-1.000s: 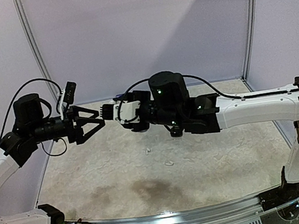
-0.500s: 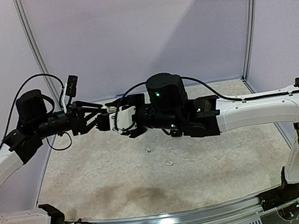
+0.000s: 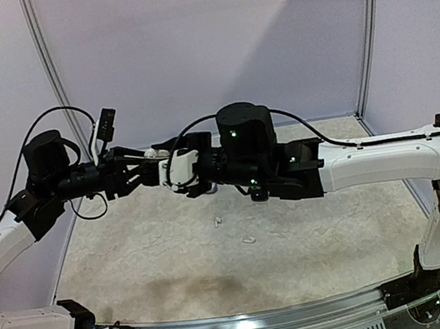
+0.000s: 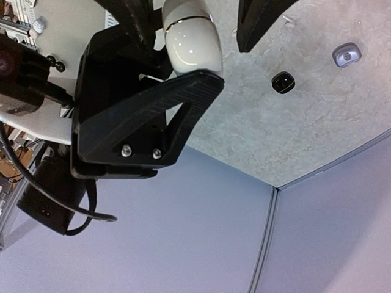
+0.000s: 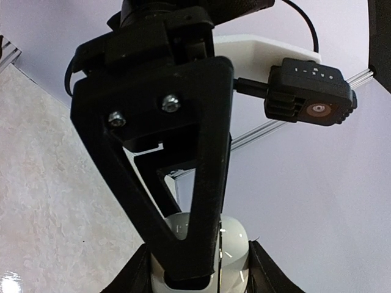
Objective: Insert the wireless bluetooth earbuds into the charging case
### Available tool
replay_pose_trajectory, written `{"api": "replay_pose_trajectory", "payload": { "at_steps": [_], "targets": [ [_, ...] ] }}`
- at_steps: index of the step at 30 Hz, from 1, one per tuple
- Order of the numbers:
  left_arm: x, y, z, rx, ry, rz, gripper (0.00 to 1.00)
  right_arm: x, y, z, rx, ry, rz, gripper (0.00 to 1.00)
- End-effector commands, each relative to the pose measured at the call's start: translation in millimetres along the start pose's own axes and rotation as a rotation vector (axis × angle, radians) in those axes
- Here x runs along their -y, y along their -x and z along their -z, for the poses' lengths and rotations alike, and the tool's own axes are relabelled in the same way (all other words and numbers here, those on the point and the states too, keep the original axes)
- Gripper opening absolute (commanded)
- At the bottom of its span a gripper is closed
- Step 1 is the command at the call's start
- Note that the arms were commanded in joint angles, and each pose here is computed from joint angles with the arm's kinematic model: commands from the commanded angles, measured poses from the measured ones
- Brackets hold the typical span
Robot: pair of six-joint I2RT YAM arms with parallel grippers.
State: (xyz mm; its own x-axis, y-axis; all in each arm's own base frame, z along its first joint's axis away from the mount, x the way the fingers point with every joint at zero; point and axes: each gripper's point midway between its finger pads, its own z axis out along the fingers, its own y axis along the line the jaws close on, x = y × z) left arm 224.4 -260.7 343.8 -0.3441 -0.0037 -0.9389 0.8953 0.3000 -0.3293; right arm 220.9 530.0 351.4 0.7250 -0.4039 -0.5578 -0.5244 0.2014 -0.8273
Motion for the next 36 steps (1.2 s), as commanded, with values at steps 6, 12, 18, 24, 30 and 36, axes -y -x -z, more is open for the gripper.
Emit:
{"api": "replay_pose_trajectory", "payload": {
  "at_steps": [6,12,18,24,30,36],
  "targets": [
    [6.3,-2.4,-3.5,-0.009,-0.028,-0.016,0.00,9.1,12.2,-4.0,0.028,-0.042,-0.019,0.27],
    [11.4,-4.5,4.0,-0.027,-0.016,-0.092,0.00,10.2,0.7,1.8,-0.014,-0.026,-0.098,0.83],
    [20.6,-28.0,16.5,-0.129,-0.032,-0.297,0.00,6.2,10.7,45.5,0.120,0.343,-0.426,0.99],
    [27.5,-35.1,17.1,-0.141,-0.080,-0.429,0.00,-4.3,11.6,58.4,0.124,0.562,-0.754,0.88],
    [39.4,-42.5,13.8,-0.159,-0.133,-0.444,0.00,-17.9,7.7,44.7,0.088,0.635,-0.868,0.76],
    [38.7,-43.2,12.4,-0.158,-0.124,-0.438,0.00,-27.9,9.3,35.9,0.096,0.689,-0.915,0.65]
  ]
}}
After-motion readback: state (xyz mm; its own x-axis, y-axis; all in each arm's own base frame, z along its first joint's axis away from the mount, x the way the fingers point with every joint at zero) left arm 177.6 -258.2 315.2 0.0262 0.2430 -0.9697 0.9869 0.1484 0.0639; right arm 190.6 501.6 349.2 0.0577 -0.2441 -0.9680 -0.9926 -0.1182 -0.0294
